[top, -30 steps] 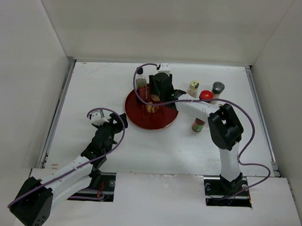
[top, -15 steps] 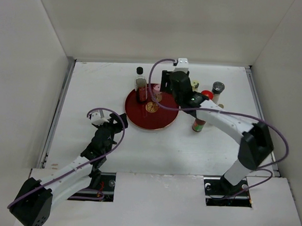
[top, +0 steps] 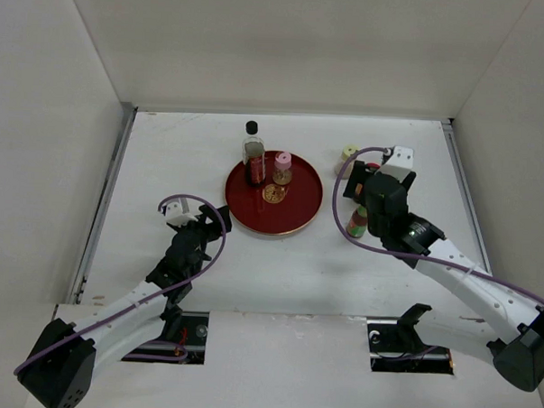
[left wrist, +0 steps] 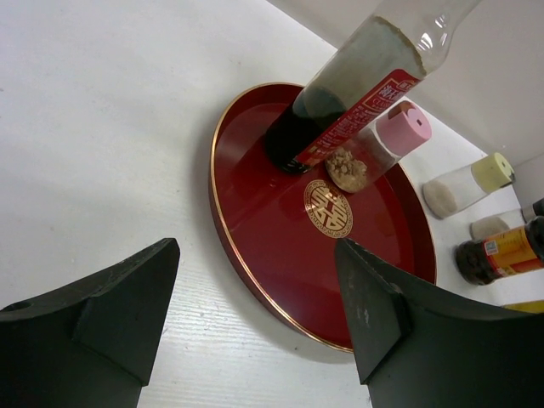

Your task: Organize the condiment bottles

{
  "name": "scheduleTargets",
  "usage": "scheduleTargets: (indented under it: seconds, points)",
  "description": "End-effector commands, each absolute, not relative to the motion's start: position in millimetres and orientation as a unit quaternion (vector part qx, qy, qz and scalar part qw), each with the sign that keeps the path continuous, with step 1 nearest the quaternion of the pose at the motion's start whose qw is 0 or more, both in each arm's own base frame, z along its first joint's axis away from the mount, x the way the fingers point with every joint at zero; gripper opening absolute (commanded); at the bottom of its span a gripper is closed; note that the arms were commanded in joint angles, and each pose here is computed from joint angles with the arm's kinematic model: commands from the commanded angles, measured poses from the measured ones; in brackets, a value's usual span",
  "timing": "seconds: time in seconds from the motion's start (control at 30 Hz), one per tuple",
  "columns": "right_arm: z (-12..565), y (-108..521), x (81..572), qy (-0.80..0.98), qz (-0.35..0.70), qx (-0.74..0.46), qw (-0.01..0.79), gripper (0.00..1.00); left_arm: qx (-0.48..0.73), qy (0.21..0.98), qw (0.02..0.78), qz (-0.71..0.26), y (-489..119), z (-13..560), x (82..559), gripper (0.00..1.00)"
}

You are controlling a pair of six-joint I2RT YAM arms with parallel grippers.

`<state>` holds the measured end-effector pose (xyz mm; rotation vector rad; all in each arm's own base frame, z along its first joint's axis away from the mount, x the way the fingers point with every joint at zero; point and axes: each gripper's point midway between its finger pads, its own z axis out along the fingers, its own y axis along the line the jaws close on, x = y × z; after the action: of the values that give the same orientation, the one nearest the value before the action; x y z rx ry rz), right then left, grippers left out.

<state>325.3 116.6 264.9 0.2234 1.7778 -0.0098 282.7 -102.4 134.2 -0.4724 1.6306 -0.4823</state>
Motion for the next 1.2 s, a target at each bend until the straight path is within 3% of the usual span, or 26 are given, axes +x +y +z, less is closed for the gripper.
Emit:
scheduleTargets:
  seconds: [0.0,0.13,0.47,0.77,0.97,1.17]
  points:
    - [228,98,311,0.8,-0.046,0.106,0.589,0.92,-0.21,0.696,0.644,-0.239,-108,148,285,0.72]
    - [208,99,312,0.812,-0.035,0.107,0.573,0.89,-0.212,0.698,0.642,-0.234,-106,145,286,0.72]
    - [196,107,336,0.8,-0.024,0.107,0.589,0.7,-0.211,0.7,0.64,-0.235,-109,143,286,0.72]
    - [208,112,345,0.788,-0.026,0.093,0.609,0.36,-0.213,0.702,0.639,-0.231,-106,140,287,0.72]
    - [272,124,333,0.752,-0.005,0.081,0.654,0.33,-0.228,0.679,0.657,-0.236,-96,151,282,0.72]
    - [318,202,342,0.736,0.082,0.027,0.672,0.32,-0.258,0.657,0.675,-0.218,-77,154,278,0.72]
